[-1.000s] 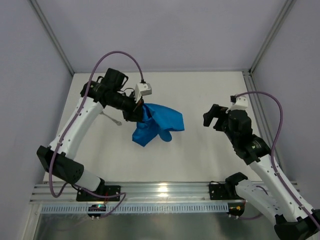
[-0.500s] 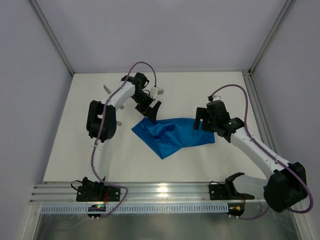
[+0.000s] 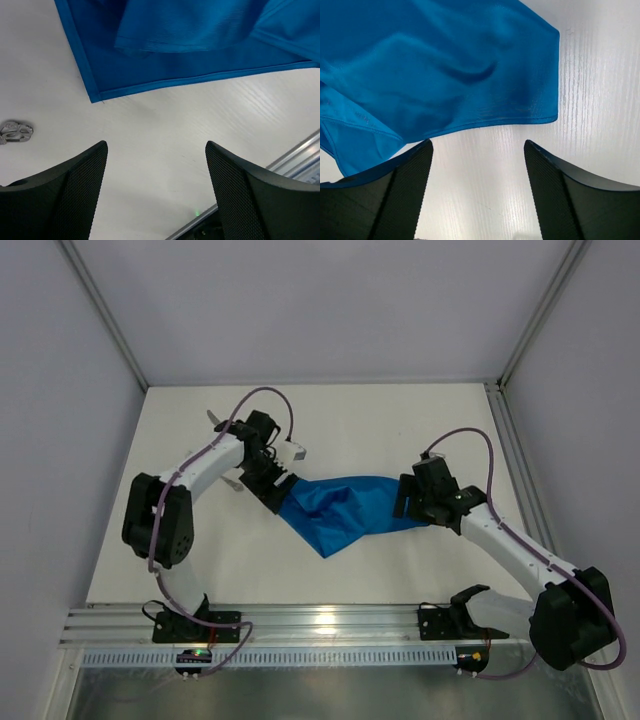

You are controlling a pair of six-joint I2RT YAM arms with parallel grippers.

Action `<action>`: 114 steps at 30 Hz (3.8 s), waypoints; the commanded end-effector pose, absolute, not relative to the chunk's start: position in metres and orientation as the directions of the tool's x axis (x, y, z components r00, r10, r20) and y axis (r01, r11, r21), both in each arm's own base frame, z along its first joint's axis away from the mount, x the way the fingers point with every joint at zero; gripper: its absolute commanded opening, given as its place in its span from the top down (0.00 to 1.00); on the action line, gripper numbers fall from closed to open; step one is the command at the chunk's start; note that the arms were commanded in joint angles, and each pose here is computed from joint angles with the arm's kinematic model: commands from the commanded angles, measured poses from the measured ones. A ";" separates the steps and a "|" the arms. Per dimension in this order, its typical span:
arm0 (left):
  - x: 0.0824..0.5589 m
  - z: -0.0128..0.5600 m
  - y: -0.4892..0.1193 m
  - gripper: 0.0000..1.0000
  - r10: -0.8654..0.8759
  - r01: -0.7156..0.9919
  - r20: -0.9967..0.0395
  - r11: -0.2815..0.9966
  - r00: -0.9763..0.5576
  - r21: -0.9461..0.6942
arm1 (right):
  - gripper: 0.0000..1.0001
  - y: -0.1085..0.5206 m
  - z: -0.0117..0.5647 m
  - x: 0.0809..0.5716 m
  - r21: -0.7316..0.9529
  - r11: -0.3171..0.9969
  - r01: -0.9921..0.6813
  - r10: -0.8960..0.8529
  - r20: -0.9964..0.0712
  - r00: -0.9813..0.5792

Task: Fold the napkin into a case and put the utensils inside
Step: Flatten out the crumpled napkin at the center of the board.

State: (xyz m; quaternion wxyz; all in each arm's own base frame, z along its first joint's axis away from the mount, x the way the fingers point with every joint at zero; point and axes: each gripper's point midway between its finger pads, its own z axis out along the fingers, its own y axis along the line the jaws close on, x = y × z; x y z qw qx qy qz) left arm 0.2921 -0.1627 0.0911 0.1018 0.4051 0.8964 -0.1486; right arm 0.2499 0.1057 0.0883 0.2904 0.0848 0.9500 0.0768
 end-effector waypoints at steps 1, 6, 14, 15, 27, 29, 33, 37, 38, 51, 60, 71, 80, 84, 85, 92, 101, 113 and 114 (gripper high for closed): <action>0.316 0.061 -0.150 0.20 0.676 0.713 -0.255 0.695 -0.691 -0.091 | 0.26 0.113 0.094 0.249 0.251 0.961 0.113 0.236 -0.541 -0.807; 0.327 0.045 -0.160 0.34 0.629 0.676 -0.269 0.725 -0.729 -0.134 | 0.40 0.152 0.115 0.249 0.313 0.949 -0.047 0.160 -0.604 -0.781; 0.339 0.032 -0.161 0.42 0.607 0.655 -0.284 0.747 -0.742 -0.117 | 0.55 0.222 0.123 0.243 0.316 0.915 -0.250 0.019 -0.653 -0.757; 0.340 0.031 -0.161 0.41 0.606 0.654 -0.284 0.747 -0.743 -0.118 | 0.56 0.228 0.114 0.244 0.307 0.917 -0.254 0.003 -0.643 -0.766; 0.342 0.010 -0.161 0.44 0.615 0.650 -0.227 0.746 -0.756 -0.145 | 0.46 0.269 0.086 0.253 0.261 0.919 -0.296 -0.069 -0.632 -0.772; 0.329 0.011 -0.161 0.53 0.636 0.664 -0.194 0.723 -0.747 -0.189 | 0.40 0.268 0.081 0.254 0.254 0.926 -0.280 -0.065 -0.623 -0.780; 0.308 0.026 -0.163 0.96 0.659 0.675 -0.159 0.689 -0.735 -0.265 | 0.38 0.252 0.066 0.246 0.205 0.953 -0.222 -0.066 -0.576 -0.814; 0.297 0.054 -0.174 1.00 0.658 0.687 -0.213 0.649 -0.722 -0.327 | 0.34 0.240 0.068 0.239 0.202 0.962 -0.182 -0.035 -0.571 -0.820; 0.296 0.062 -0.176 1.00 0.655 0.689 -0.226 0.642 -0.721 -0.336 | 0.32 0.237 0.069 0.237 0.206 0.963 -0.174 -0.026 -0.572 -0.820; 0.339 0.299 -0.216 1.00 0.502 0.793 -0.699 0.589 -0.509 -0.155 | 0.30 0.197 0.132 0.260 0.344 0.934 -0.093 0.167 -0.655 -0.737; 0.311 0.429 -0.279 1.00 0.554 0.811 -0.832 0.499 -0.028 0.306 | 0.29 0.140 0.244 0.278 0.333 0.940 -0.078 0.242 -0.807 -0.538; 0.304 0.355 -0.287 1.00 0.655 0.832 -0.737 0.495 -0.167 0.251 | 0.30 0.156 0.237 0.262 0.369 0.909 -0.194 0.193 -0.785 -0.589; 0.379 0.259 -0.175 1.00 0.579 0.640 -0.654 0.746 -0.488 0.183 | 0.34 0.189 0.136 0.244 0.375 0.915 -0.148 0.146 -0.650 -0.746; 0.376 0.229 -0.150 1.00 0.583 0.633 -0.622 0.754 -0.523 0.174 | 0.27 0.218 0.105 0.246 0.362 0.912 -0.194 0.073 -0.607 -0.791; 0.374 0.225 -0.149 1.00 0.587 0.638 -0.617 0.751 -0.525 0.172 | 0.25 0.231 0.104 0.246 0.370 0.897 -0.243 0.040 -0.614 -0.788; 0.362 0.212 -0.142 1.00 0.556 0.617 -0.624 0.773 -0.549 0.146 | 0.11 0.323 0.129 0.255 0.249 0.803 -0.542 -0.178 -0.768 -0.615; 0.361 0.215 -0.138 1.00 0.520 0.614 -0.643 0.783 -0.562 0.096 | 0.11 0.306 0.089 0.274 -0.087 0.932 -0.352 -0.305 -0.715 -0.629; 0.365 0.222 -0.126 1.00 0.488 0.593 -0.662 0.801 -0.569 0.081 | 0.42 0.260 0.076 0.281 -0.315 0.944 -0.102 -0.305 -0.707 -0.638; 0.366 0.223 -0.124 1.00 0.483 0.590 -0.665 0.803 -0.569 0.079 | 0.44 0.257 0.077 0.281 -0.314 0.945 -0.091 -0.297 -0.710 -0.639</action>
